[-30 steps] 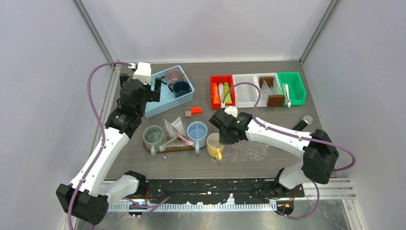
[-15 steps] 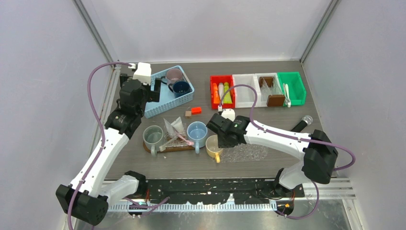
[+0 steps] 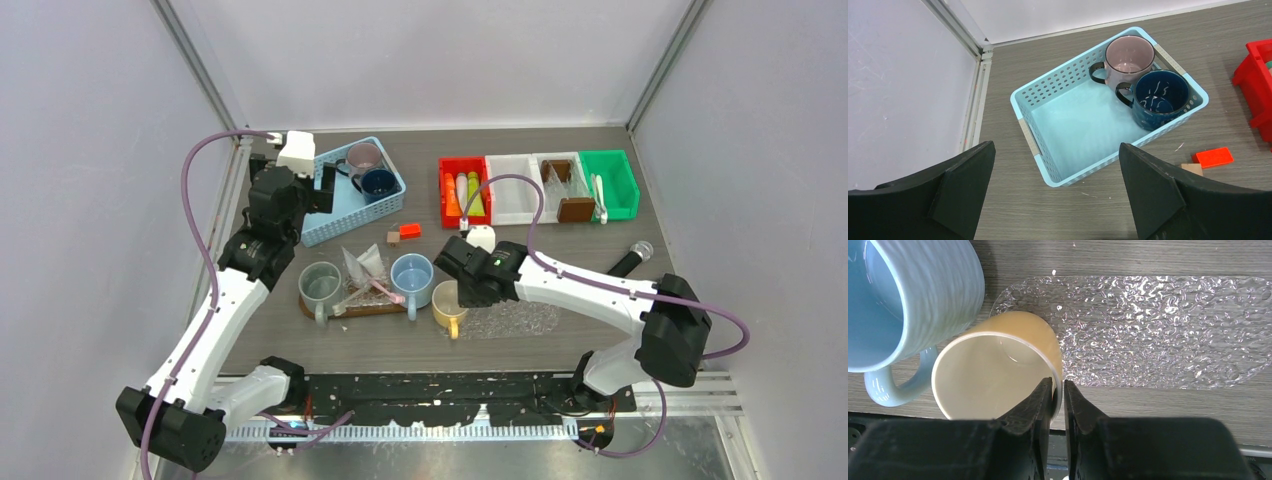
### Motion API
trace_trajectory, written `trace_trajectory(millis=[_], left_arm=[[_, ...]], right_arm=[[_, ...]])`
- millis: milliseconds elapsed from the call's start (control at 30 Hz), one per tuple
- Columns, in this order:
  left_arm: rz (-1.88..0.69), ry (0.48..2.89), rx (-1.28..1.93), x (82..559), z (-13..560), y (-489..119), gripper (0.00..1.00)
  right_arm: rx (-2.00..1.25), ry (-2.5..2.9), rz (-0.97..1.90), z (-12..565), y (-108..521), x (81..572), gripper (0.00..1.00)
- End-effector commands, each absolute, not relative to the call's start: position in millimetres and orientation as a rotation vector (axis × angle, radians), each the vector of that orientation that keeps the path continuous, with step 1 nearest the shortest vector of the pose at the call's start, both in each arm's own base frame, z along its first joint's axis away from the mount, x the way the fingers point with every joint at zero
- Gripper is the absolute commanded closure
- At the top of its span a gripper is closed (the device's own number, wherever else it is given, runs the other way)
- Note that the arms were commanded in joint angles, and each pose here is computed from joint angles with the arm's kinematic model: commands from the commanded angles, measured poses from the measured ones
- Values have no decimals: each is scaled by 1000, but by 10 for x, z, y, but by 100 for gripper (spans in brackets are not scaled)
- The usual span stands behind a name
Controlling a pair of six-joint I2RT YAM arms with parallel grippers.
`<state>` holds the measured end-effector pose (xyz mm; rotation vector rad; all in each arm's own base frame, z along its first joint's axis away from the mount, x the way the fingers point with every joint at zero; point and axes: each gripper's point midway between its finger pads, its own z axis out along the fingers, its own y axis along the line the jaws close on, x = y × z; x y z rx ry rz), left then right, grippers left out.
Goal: Prepare toiletry sets of a toothbrush and toothpaste on the tray
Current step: Place the cup on the tray.
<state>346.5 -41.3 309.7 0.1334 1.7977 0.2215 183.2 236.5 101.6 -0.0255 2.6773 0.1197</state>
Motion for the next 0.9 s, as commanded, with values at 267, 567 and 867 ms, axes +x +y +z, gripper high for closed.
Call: trace_trajectory(millis=[267, 567, 867], left_arm=[[201, 1728, 107, 3501, 3271, -402, 2], [198, 1733, 109, 3510, 3257, -400, 2], [195, 1735, 109, 3513, 3253, -398, 2]], right_arm=[[-22, 2626, 150, 1217, 2352, 1860, 82], [-86, 2636, 135, 1226, 2338, 1841, 92], [-65, 2613, 111, 1293, 2260, 1856, 93]])
